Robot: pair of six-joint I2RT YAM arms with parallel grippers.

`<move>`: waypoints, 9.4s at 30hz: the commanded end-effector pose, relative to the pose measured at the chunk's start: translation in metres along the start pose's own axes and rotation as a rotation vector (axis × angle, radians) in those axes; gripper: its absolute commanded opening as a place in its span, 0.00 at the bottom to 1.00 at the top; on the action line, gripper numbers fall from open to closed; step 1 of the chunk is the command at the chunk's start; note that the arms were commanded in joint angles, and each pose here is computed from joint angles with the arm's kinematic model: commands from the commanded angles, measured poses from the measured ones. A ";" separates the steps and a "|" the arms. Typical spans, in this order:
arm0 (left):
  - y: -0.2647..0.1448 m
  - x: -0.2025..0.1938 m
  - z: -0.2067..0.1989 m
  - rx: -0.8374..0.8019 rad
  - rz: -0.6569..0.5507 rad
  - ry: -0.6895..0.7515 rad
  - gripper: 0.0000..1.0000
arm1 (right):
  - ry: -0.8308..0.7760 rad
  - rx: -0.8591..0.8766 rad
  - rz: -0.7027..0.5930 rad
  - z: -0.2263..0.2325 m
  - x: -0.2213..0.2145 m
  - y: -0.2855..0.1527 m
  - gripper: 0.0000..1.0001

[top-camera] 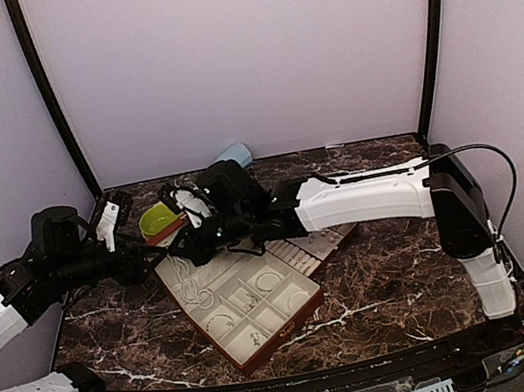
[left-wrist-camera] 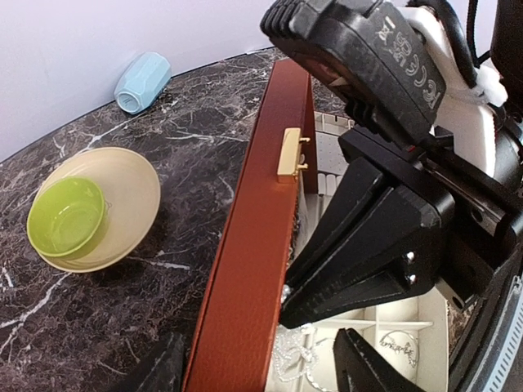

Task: Organize the mixed jewelry
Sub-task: Hang the necklace on the necklace hanger, then adjust the necklace on the necklace hanger.

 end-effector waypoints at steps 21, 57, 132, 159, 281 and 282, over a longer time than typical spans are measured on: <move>0.009 -0.012 -0.002 -0.042 0.031 0.015 0.22 | 0.085 -0.051 0.015 -0.020 -0.011 -0.007 0.00; 0.011 -0.014 -0.009 -0.092 0.029 0.077 0.11 | 0.057 -0.020 -0.016 -0.011 -0.009 -0.033 0.36; 0.013 -0.017 -0.009 -0.100 0.037 0.078 0.10 | -0.297 -0.157 0.153 0.021 -0.116 0.014 0.42; 0.012 -0.017 -0.009 -0.100 0.033 0.084 0.10 | -0.129 -0.159 -0.020 0.005 -0.062 -0.017 0.00; 0.039 -0.015 -0.018 -0.058 0.105 0.239 0.02 | -0.058 -0.272 -0.223 -0.025 -0.043 -0.063 0.00; 0.039 -0.015 -0.018 -0.057 0.104 0.238 0.02 | -0.052 -0.277 -0.227 -0.026 -0.042 -0.065 0.00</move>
Point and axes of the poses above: each gripper's point midway between its finger pads, its own y axis out along the fingers, its own z axis along the line the jaws close on, x = y × z, the point moved 3 cm from there along -y, back along the fingers, and after that the axes turned 7 degrees about -y, right-handed, at the moved point
